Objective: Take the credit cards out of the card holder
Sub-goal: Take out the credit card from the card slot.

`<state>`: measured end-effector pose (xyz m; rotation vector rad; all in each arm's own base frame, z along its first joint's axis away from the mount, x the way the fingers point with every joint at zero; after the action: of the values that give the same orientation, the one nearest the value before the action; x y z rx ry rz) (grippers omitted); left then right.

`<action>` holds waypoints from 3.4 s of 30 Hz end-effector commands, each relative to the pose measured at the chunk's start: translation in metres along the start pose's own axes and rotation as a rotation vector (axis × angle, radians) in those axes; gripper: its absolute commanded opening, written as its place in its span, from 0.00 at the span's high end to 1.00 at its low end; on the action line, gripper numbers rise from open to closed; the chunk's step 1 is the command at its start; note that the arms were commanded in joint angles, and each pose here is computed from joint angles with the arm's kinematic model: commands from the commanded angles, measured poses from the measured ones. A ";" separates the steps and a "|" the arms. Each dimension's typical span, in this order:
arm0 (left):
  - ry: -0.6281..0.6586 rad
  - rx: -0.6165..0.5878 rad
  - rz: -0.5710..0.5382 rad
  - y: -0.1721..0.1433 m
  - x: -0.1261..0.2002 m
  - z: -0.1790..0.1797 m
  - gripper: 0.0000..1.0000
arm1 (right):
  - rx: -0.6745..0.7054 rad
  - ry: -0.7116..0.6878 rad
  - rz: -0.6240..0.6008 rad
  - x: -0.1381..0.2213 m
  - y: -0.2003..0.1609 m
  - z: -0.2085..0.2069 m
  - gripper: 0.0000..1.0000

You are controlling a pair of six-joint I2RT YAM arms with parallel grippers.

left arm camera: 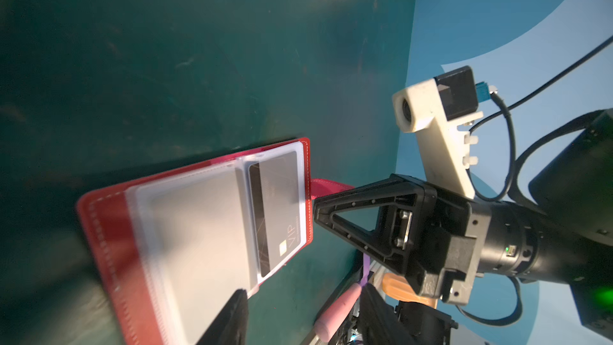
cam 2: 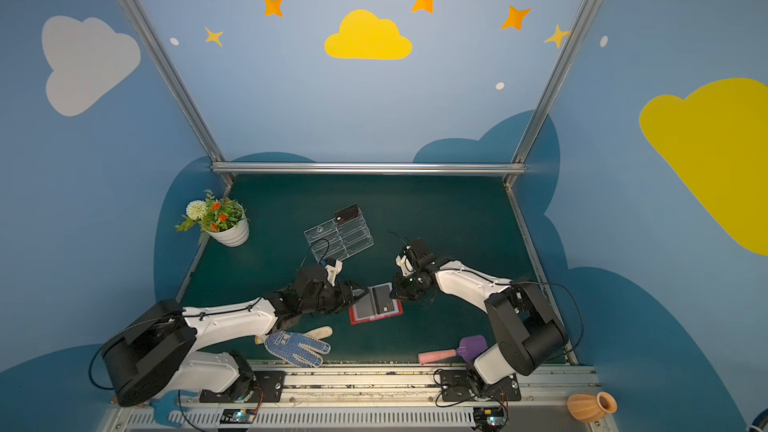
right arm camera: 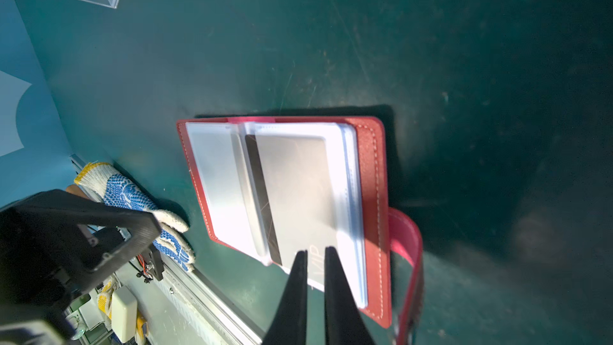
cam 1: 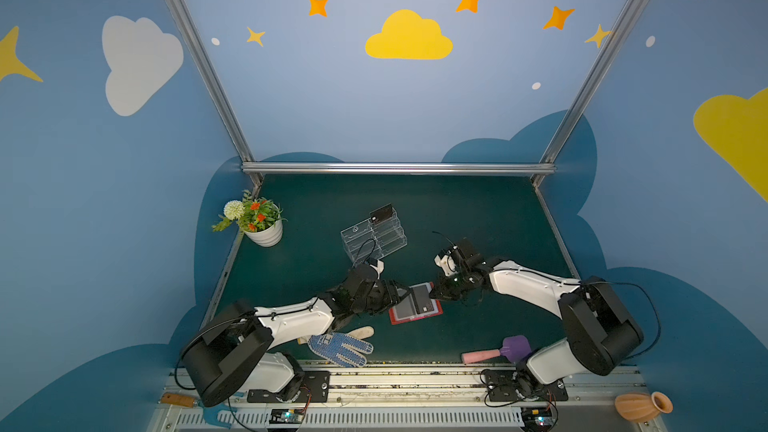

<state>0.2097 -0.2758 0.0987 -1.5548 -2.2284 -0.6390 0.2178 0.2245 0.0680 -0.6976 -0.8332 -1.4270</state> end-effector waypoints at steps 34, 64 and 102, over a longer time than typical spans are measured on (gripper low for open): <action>-0.031 0.112 -0.077 -0.009 -0.042 0.034 0.71 | -0.050 -0.011 0.058 -0.032 -0.024 -0.019 0.93; -0.002 0.057 -0.156 -0.002 -0.026 0.034 0.96 | -0.078 -0.071 0.054 -0.032 -0.024 -0.032 0.92; -0.064 0.048 -0.073 -0.013 -0.038 0.027 0.71 | -0.032 -0.031 0.064 -0.040 -0.025 -0.009 0.94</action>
<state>0.2098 -0.2871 0.0534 -1.4528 -2.3459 -0.5655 0.2040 0.2469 0.0458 -0.6696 -0.7909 -1.4188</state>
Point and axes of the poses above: each gripper's point midway between its finger pads, its own x axis back along the fingers, its own z axis along the line the jaws close on, y = z × x, the point moved 3 cm from there along x, back along the fingers, and after that the axes turned 3 degrees about -x, right-handed, at the moved point
